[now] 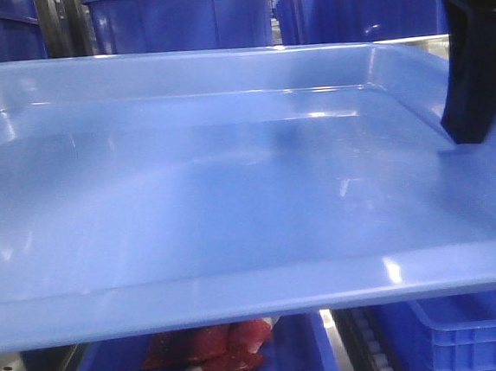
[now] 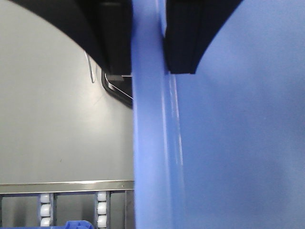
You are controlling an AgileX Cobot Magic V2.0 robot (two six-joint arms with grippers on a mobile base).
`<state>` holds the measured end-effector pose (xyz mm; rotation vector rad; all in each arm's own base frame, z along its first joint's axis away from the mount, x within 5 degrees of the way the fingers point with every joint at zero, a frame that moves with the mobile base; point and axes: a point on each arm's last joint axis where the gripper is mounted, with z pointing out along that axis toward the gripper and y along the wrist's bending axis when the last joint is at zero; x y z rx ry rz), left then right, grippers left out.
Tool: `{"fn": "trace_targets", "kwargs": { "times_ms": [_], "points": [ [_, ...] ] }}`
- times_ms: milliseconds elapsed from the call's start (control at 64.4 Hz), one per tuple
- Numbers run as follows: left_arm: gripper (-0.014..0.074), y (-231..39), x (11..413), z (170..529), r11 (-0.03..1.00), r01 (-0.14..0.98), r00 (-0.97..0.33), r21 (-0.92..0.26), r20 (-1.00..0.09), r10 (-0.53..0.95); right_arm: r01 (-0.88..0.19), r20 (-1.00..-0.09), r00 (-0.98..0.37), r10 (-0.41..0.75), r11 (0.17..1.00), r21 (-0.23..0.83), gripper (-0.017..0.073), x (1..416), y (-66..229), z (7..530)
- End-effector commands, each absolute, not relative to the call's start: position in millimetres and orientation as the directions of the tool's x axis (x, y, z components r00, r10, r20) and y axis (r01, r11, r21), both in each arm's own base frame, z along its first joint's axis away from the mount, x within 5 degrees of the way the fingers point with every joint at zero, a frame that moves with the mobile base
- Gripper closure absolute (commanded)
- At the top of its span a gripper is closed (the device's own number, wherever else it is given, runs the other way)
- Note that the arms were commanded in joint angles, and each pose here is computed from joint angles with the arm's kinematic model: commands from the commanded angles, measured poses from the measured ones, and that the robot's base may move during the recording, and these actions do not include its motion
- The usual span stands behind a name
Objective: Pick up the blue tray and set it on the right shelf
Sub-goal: 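Hold the tray level in both grippers while the base drives to the shelf, then raise the tray with both grippers and push it onto the upper shelf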
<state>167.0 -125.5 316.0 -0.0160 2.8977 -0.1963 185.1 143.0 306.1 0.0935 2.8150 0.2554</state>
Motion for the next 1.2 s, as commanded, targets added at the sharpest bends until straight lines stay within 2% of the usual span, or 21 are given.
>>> {"fn": "trace_targets", "kwargs": {
  "times_ms": [0, 978, 1180],
  "points": [
    [0.054, -126.2, 163.2, 327.4, 0.985, 0.014, -0.965, -0.174, -0.261, -0.032, 0.023, -0.371, -0.922, 0.11, 0.973, 0.231, 0.0316, 185.8, 141.8, 321.7],
    [0.054, -127.0, 162.5, 327.4, 0.983, 0.013, -0.967, -0.183, -0.254, -0.035, 0.024, -0.367, -0.924, 0.109, 0.973, 0.228, 0.0316, 185.5, 141.5, 321.6],
    [0.054, -128.1, 167.2, 333.4, 0.981, 0.041, -0.95, -0.191, -0.312, -0.021, 0.023, -0.37, -0.923, 0.109, 0.973, 0.229, 0.0316, 185.6, 141.6, 325.1]
  ]
}}
